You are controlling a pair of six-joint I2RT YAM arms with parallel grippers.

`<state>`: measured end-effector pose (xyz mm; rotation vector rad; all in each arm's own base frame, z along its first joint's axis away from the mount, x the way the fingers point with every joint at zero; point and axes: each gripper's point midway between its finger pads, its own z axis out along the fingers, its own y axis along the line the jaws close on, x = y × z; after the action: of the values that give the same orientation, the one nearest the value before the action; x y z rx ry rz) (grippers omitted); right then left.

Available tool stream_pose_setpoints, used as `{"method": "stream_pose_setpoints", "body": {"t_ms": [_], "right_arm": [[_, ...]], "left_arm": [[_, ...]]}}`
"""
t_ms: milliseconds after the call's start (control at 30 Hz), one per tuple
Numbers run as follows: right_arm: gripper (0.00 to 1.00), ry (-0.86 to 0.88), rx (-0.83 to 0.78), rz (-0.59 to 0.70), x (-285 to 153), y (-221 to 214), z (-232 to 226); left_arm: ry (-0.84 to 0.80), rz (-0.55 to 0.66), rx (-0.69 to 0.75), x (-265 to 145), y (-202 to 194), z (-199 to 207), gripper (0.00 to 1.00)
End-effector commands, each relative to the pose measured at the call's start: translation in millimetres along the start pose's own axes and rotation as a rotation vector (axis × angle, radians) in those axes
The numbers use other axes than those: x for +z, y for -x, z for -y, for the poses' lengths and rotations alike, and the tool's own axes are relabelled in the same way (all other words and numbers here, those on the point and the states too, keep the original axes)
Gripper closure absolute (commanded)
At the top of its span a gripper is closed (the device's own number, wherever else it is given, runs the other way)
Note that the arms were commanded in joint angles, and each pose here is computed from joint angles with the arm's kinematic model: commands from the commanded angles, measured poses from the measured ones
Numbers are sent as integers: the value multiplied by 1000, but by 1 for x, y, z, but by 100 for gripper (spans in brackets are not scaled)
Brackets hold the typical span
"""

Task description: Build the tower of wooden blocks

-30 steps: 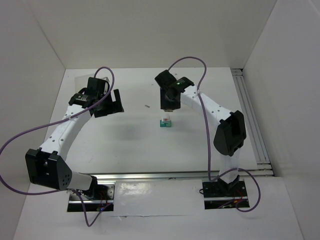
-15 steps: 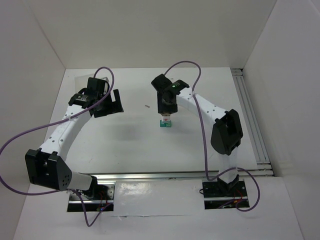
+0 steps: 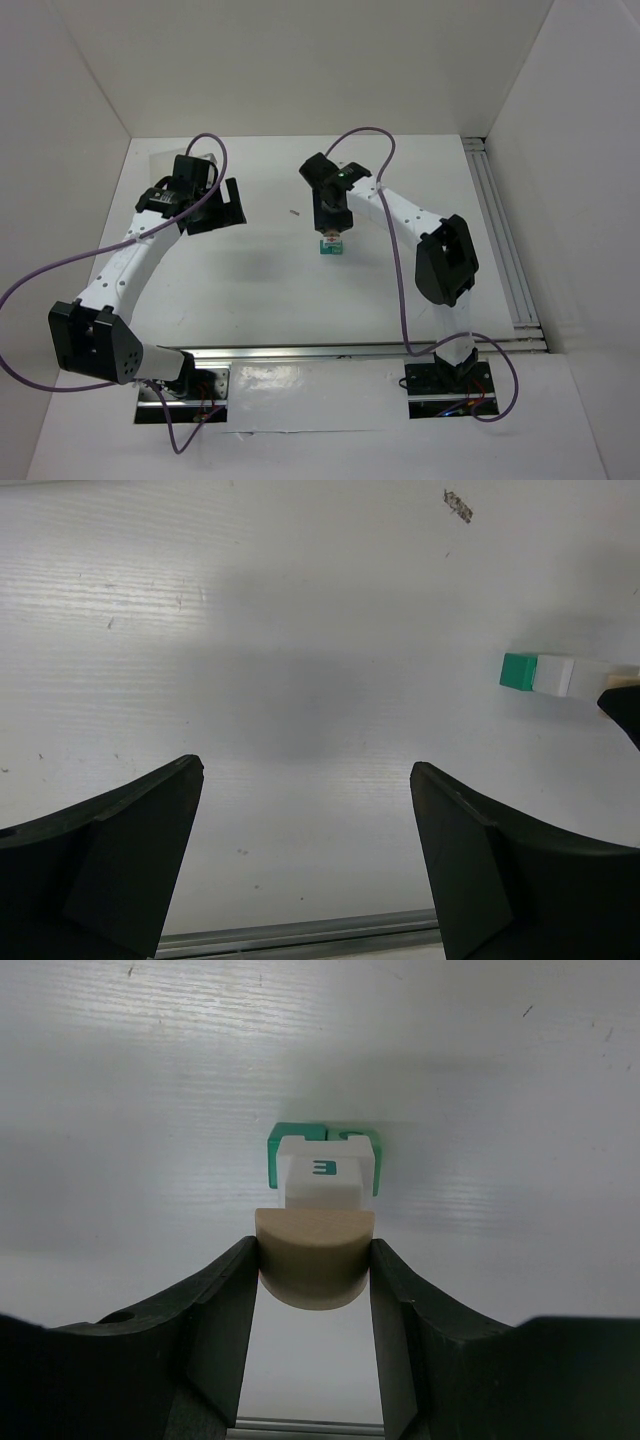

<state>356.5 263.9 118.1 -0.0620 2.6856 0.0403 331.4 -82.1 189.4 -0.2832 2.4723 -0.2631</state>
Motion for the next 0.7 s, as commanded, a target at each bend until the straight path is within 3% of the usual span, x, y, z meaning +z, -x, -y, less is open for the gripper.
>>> {"method": "stream_pose_setpoints", "body": {"t_ms": [0, 667], "right_arm": [[63, 16, 0, 44, -5, 11, -7], [63, -1, -14, 35, 3, 11, -6]], "left_arm": [[-3, 28, 25, -7, 2, -1, 2], [0, 19, 25, -5, -1, -2, 2]]}}
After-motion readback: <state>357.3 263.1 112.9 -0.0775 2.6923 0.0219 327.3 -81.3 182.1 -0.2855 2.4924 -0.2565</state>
